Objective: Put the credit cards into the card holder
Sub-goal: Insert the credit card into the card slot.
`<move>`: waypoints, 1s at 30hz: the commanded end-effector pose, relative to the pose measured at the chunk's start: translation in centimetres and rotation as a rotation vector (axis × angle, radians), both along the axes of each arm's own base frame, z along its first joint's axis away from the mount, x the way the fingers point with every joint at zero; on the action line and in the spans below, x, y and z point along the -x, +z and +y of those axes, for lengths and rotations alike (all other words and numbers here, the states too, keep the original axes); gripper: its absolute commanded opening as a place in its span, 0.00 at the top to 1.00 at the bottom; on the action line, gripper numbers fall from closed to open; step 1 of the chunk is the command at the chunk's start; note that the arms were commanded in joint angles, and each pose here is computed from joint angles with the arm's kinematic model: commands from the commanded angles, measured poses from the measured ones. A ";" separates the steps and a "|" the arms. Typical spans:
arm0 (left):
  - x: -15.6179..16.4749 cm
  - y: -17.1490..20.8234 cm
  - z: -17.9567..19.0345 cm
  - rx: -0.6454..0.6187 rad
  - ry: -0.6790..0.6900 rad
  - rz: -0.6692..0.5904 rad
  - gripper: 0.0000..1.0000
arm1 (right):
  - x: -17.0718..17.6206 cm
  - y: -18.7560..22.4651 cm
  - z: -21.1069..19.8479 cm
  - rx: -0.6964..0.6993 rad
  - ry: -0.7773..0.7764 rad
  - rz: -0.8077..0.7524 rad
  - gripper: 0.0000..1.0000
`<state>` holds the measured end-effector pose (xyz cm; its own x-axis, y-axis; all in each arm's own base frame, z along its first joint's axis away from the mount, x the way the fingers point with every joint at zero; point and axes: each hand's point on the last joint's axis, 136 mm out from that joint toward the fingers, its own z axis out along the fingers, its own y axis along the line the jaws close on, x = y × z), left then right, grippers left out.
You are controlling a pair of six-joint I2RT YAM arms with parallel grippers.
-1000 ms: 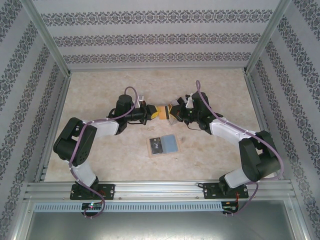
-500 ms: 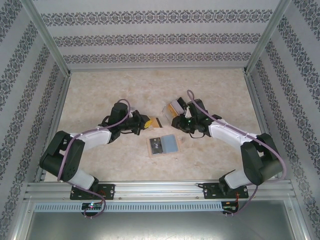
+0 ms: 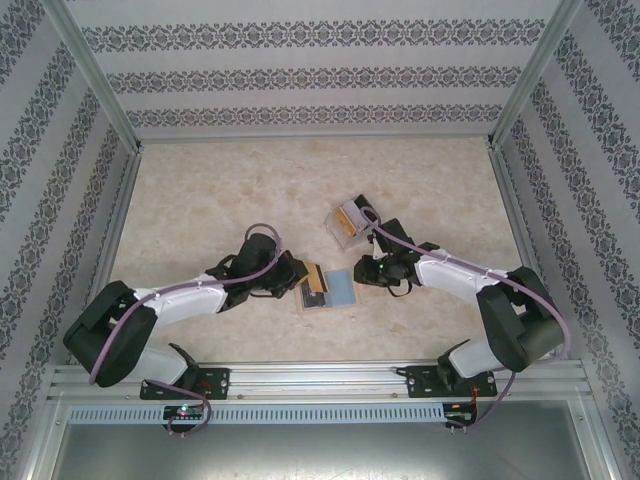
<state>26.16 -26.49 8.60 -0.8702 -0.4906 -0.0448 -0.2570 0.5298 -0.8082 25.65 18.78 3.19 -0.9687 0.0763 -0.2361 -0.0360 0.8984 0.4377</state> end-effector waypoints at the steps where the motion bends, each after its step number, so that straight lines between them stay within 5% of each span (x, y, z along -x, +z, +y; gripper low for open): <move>1: -0.2 -0.6 1.1 -0.112 -0.016 -0.168 1.00 | 0.6 -1.4 0.1 0.002 0.036 0.009 0.73; 12: 0.2 0.2 -1.1 -0.100 -0.137 -0.344 1.00 | 1.5 -3.2 -0.2 0.026 0.047 0.036 0.74; 30: 0.4 -4.0 -2.8 -0.062 -0.165 -0.245 1.00 | 1.7 -3.9 0.4 0.028 0.058 0.060 0.74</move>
